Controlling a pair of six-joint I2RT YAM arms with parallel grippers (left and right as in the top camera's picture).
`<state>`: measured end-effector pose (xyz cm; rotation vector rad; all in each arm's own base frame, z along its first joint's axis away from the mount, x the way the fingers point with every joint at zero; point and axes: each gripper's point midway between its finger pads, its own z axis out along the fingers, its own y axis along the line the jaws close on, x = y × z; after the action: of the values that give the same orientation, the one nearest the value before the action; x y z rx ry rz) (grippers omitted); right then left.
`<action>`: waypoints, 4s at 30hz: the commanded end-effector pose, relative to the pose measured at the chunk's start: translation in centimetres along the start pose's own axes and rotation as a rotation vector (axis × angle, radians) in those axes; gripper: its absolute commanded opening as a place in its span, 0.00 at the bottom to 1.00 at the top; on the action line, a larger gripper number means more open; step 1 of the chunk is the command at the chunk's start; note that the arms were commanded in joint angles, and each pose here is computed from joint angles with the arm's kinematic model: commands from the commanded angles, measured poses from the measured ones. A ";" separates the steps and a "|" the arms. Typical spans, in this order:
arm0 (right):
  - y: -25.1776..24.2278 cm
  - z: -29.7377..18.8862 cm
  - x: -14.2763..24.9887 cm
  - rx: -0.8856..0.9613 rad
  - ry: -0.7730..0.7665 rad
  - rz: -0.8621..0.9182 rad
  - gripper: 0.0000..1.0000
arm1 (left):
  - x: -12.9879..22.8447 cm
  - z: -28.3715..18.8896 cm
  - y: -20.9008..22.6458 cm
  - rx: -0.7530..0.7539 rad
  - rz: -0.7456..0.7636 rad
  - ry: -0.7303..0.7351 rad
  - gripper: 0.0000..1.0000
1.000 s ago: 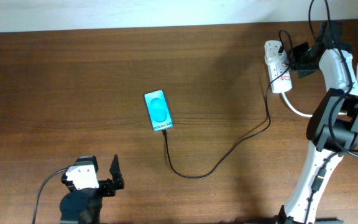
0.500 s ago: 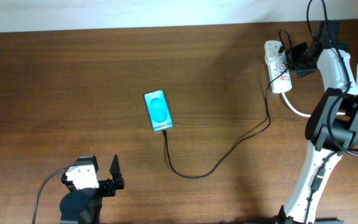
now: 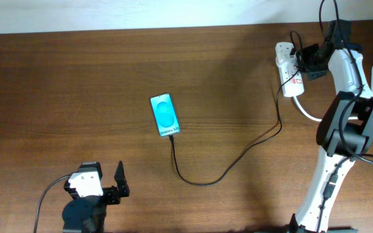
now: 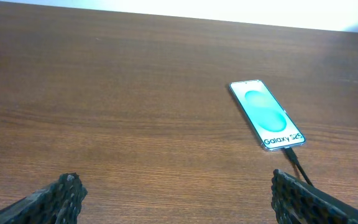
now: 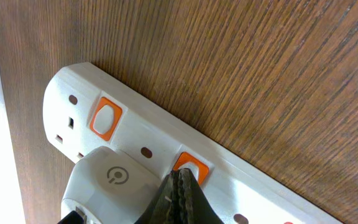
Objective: Plug charger to phone and switch on socket
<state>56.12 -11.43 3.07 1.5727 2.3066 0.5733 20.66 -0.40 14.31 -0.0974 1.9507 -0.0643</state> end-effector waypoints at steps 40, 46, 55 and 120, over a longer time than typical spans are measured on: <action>-1.0 -39.8 7.3 -0.097 -0.397 -0.364 0.04 | 0.4 0.0 0.1 -0.004 -0.007 0.015 0.99; -3.4 -46.0 11.8 -0.155 -0.471 -0.429 0.05 | 0.4 0.0 0.1 -0.004 -0.007 0.015 0.99; -10.7 -52.8 20.6 -0.189 -0.548 -0.528 0.05 | 0.5 0.0 0.1 -0.004 -0.007 0.016 0.99; -15.3 -25.5 20.8 -0.526 -1.085 -1.215 0.98 | 1.1 0.0 0.2 -0.007 -0.005 0.040 0.99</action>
<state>24.42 -0.61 19.37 -0.0500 1.5309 -0.0385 20.23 -0.36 13.25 -0.0973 1.9967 -0.0588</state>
